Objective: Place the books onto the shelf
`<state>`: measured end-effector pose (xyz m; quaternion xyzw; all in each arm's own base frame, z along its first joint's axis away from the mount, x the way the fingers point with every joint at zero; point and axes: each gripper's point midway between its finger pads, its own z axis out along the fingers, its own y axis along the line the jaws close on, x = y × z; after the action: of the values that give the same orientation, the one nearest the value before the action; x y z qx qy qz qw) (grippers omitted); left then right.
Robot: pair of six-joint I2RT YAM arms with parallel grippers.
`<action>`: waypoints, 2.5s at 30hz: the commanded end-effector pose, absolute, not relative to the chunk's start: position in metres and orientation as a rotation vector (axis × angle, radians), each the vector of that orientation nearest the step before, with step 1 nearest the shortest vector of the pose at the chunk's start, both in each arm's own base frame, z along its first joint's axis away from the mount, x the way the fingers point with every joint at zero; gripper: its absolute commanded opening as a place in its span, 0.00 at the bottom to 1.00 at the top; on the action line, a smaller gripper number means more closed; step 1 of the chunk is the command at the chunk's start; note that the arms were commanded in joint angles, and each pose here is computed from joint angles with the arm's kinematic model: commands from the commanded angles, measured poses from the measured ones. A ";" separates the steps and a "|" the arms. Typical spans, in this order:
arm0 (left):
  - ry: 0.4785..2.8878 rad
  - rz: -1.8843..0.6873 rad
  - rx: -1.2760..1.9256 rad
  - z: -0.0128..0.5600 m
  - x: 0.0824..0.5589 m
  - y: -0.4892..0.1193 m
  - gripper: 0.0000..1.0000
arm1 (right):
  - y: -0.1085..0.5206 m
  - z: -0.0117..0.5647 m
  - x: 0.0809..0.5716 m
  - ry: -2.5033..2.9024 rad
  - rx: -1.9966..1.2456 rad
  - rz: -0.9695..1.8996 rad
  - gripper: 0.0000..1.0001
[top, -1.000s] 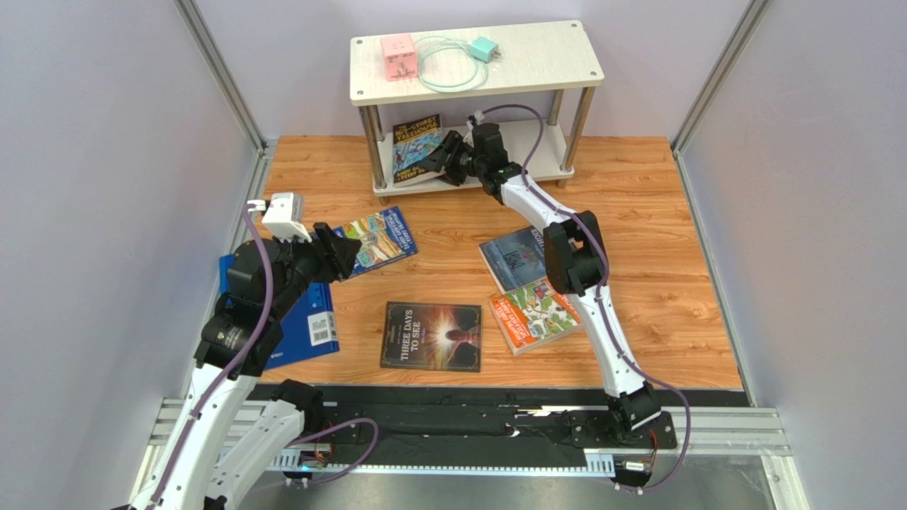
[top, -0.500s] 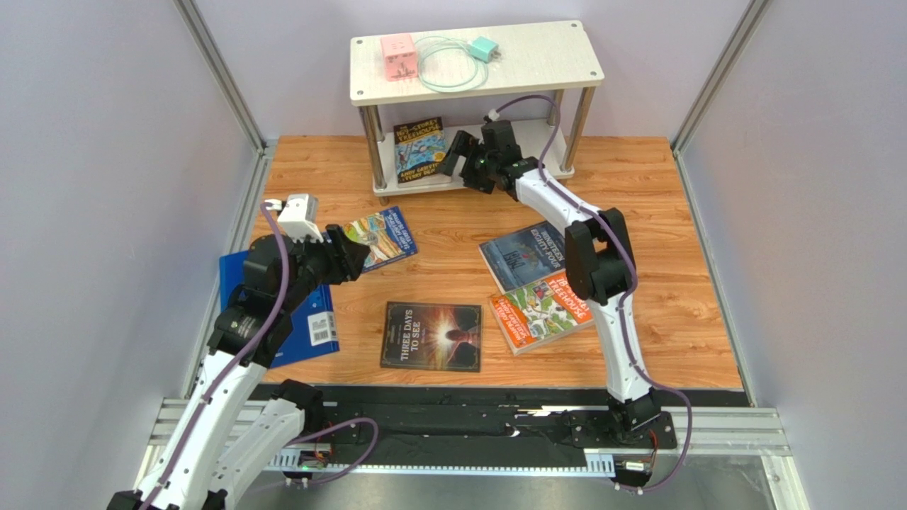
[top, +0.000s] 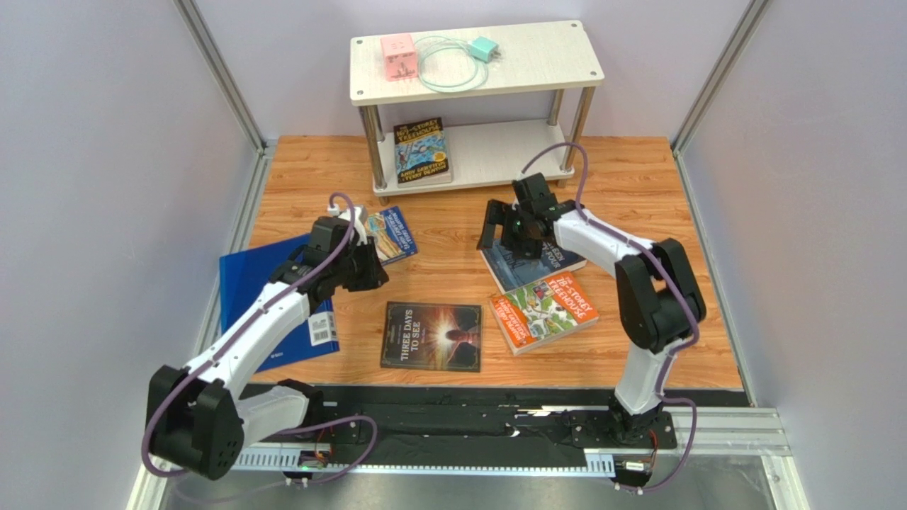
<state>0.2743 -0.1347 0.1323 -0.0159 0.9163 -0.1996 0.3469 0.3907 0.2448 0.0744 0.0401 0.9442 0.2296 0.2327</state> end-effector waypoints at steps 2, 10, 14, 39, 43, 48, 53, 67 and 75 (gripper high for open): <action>2.439 -0.617 0.025 0.114 0.270 -0.167 0.21 | 0.203 0.096 0.356 2.579 0.174 0.539 0.96; 2.527 -0.614 0.258 0.101 0.295 -0.227 0.12 | 0.151 0.080 0.290 2.579 0.574 0.639 0.95; 2.511 -0.653 0.379 0.107 0.312 -0.268 0.04 | 0.127 0.103 0.262 2.499 0.647 0.628 0.95; 2.671 -0.708 0.733 0.054 0.313 -0.369 0.00 | 0.126 0.067 0.220 2.430 0.811 0.841 0.92; 2.683 -0.722 0.747 0.050 0.307 -0.370 0.00 | 0.126 0.081 0.235 2.366 0.741 0.843 0.91; 2.699 -0.742 0.752 0.048 0.299 -0.373 0.00 | 0.133 0.095 0.247 2.298 0.655 0.908 0.90; 2.697 -0.785 0.761 0.047 0.289 -0.381 0.00 | 0.134 0.106 0.252 2.205 0.602 0.934 0.89; 2.669 -0.919 0.805 0.055 0.258 -0.410 0.00 | 0.128 0.088 0.260 2.081 0.643 0.947 0.87; 2.628 -0.551 0.685 0.066 0.293 -0.369 0.00 | 0.131 0.086 0.266 2.110 0.651 0.947 0.87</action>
<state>0.2715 -0.3963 0.0448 0.2628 0.9199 -0.2627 0.1254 0.2430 0.1292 0.0606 0.2618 0.8408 0.3510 0.3182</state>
